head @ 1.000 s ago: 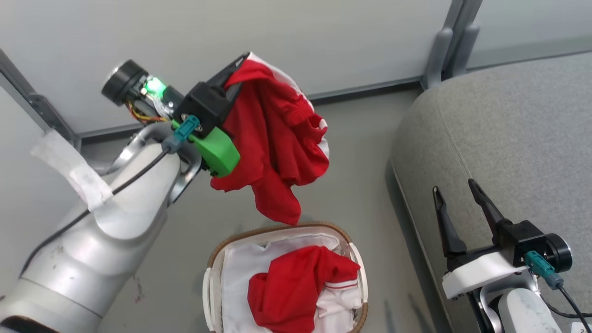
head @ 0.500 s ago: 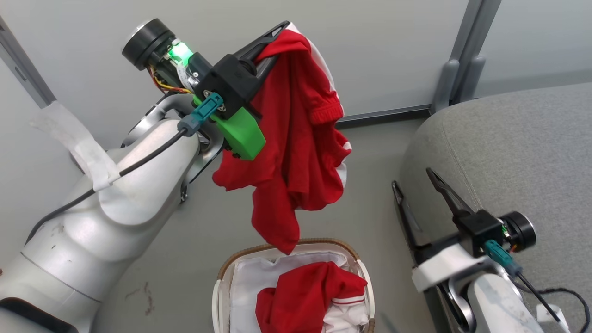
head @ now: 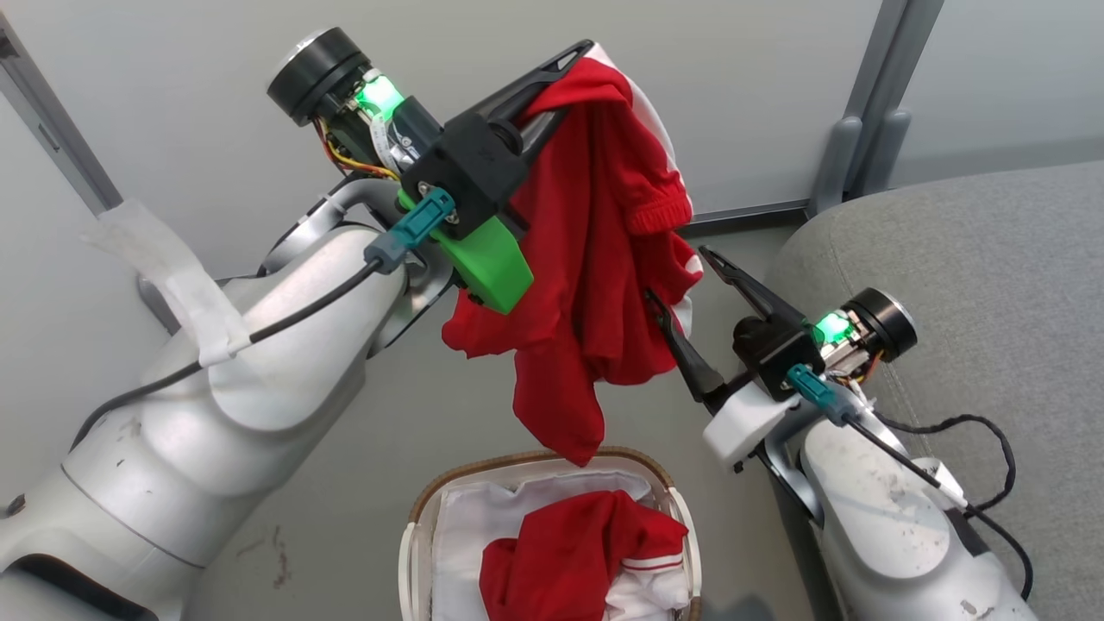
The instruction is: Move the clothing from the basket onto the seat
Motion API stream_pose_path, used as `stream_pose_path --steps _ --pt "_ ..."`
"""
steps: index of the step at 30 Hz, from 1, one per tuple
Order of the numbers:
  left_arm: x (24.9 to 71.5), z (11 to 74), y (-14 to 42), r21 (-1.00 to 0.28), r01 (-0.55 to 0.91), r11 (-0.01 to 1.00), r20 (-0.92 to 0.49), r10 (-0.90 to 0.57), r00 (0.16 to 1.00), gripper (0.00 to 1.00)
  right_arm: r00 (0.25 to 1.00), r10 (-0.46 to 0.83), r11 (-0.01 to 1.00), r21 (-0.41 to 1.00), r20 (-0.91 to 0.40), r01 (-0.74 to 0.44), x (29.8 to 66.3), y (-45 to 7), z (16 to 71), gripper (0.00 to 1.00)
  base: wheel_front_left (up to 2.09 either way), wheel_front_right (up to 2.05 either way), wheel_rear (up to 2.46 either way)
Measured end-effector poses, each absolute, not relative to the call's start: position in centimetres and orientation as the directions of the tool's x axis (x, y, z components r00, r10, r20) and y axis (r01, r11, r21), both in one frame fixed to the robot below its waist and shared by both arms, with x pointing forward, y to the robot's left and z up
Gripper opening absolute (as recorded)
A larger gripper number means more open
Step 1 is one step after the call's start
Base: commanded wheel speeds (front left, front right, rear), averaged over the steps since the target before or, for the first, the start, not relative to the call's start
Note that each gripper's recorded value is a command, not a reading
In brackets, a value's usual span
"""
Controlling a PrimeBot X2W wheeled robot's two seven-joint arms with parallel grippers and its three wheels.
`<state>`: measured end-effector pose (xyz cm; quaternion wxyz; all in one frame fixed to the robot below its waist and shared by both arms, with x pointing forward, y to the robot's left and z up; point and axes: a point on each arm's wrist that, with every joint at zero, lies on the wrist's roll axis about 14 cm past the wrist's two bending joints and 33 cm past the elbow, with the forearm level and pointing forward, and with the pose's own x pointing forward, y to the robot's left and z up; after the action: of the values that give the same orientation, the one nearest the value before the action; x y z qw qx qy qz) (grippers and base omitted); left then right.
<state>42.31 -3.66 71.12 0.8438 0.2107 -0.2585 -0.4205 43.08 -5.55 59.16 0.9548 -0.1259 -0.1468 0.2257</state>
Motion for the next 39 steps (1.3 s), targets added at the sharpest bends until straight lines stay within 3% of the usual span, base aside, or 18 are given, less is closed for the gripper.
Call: stream_pose_path --steps 7,17,18,23,39 --pt "41.2 71.0 -4.3 0.575 0.616 0.538 0.257 -0.834 0.489 0.0 0.839 0.535 0.806 -0.359 0.102 -0.47 43.7 -4.3 56.4 1.0 0.0 0.0 0.0" --pt "40.1 70.4 -4.5 0.563 0.636 0.528 0.248 -0.842 0.479 0.0 0.731 0.681 0.677 -0.354 -0.028 -0.645 41.7 0.0 53.5 1.0 0.0 0.0 0.0" --pt "40.1 70.3 -4.4 0.562 0.637 0.527 0.247 -0.842 0.479 0.0 0.721 0.692 0.668 -0.352 -0.033 -0.656 41.5 0.4 53.4 0.53 0.0 0.0 0.0" --pt "40.0 70.0 -4.2 0.55 0.643 0.533 0.245 -0.839 0.486 0.0 0.675 0.736 0.619 -0.344 -0.06 -0.706 40.5 1.9 52.9 0.0 0.0 0.0 0.0" --pt "41.0 68.3 -2.8 0.482 0.654 0.582 0.237 -0.806 0.543 0.0 0.679 0.734 0.635 -0.33 -0.025 -0.698 40.9 1.5 54.3 0.0 0.0 0.0 0.0"
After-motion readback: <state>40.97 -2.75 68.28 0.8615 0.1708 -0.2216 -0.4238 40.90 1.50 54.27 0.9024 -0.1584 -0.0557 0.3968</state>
